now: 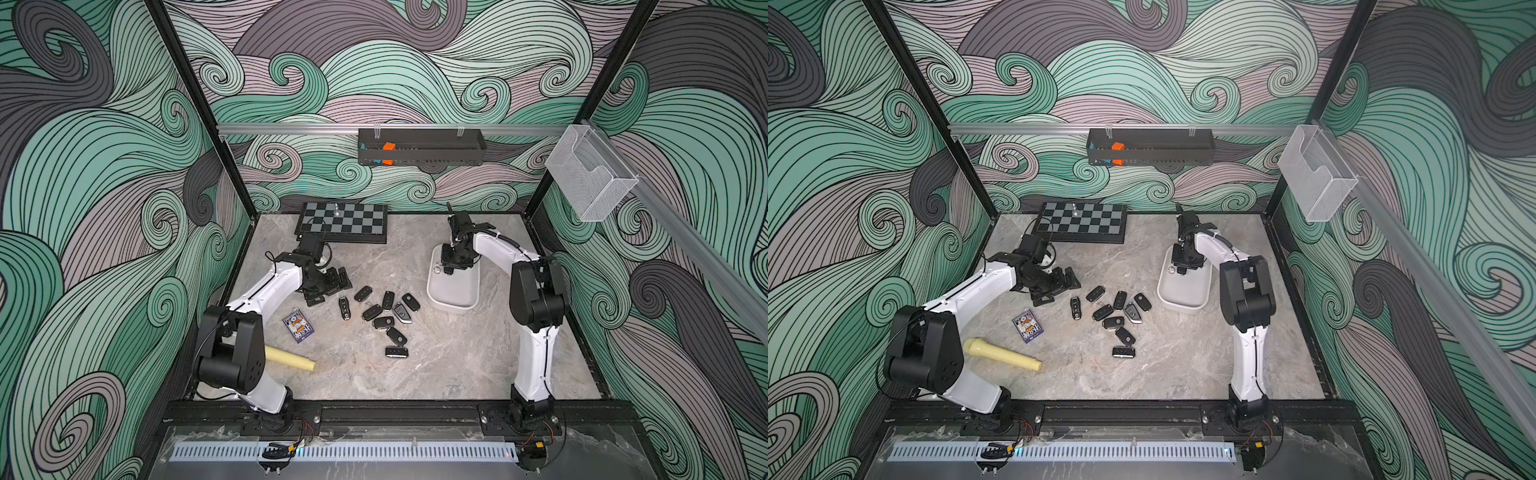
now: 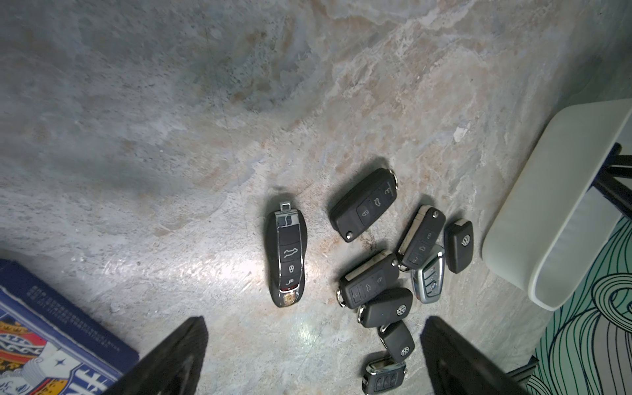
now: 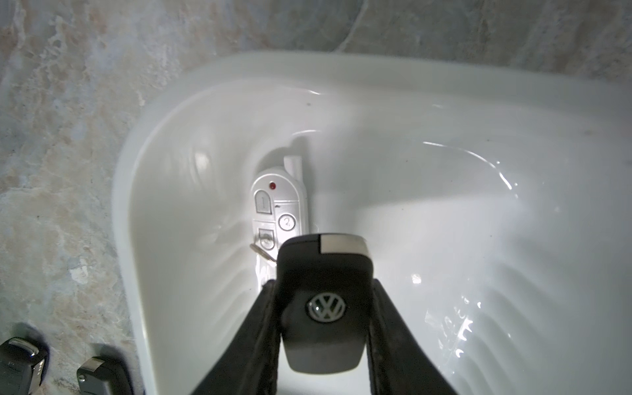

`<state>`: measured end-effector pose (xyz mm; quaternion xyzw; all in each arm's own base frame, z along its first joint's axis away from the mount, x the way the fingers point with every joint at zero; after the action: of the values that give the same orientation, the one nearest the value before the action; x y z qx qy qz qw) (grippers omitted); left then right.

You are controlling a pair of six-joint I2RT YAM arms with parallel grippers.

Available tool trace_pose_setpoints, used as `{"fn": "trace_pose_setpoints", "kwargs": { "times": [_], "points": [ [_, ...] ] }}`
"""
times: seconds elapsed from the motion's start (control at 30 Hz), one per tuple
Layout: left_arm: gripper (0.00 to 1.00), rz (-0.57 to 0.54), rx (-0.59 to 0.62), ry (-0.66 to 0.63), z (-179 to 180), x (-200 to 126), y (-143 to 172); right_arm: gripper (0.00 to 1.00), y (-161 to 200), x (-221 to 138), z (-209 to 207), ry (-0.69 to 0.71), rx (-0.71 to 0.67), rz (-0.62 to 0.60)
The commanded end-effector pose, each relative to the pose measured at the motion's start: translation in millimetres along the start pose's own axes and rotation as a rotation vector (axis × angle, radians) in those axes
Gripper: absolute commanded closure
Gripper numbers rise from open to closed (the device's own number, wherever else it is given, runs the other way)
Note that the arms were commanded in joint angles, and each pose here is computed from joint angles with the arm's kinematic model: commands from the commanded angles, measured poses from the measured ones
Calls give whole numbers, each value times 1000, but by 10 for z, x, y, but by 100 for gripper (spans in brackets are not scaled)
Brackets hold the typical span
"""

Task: Place the car key into the storage box
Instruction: Place the car key in the storage box.

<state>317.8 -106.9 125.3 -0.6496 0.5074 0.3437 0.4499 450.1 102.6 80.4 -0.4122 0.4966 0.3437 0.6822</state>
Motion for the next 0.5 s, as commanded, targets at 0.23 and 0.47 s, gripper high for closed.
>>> {"fn": "trace_pose_setpoints", "kwargs": {
  "times": [0.23, 0.47],
  "points": [
    [1, -6, 19, -9, -28, -69, -6, 67, -32, 102, -103, 67, 42, 9],
    [1, -21, 11, -2, -42, -113, 11, 56, -57, 7, -66, 44, 46, -3]
  ]
}}
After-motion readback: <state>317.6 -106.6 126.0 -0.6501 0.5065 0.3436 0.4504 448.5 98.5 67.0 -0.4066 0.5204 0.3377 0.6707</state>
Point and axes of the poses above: each gripper's point midway between its finger pads, its own x axis out along the fingers, its own z axis along the line the jaws close on, y = z × x, the point moved 3 cm from there along -x, back along the fingers, and after that the axes turned 14 degrees about x, right-handed, at the moved point
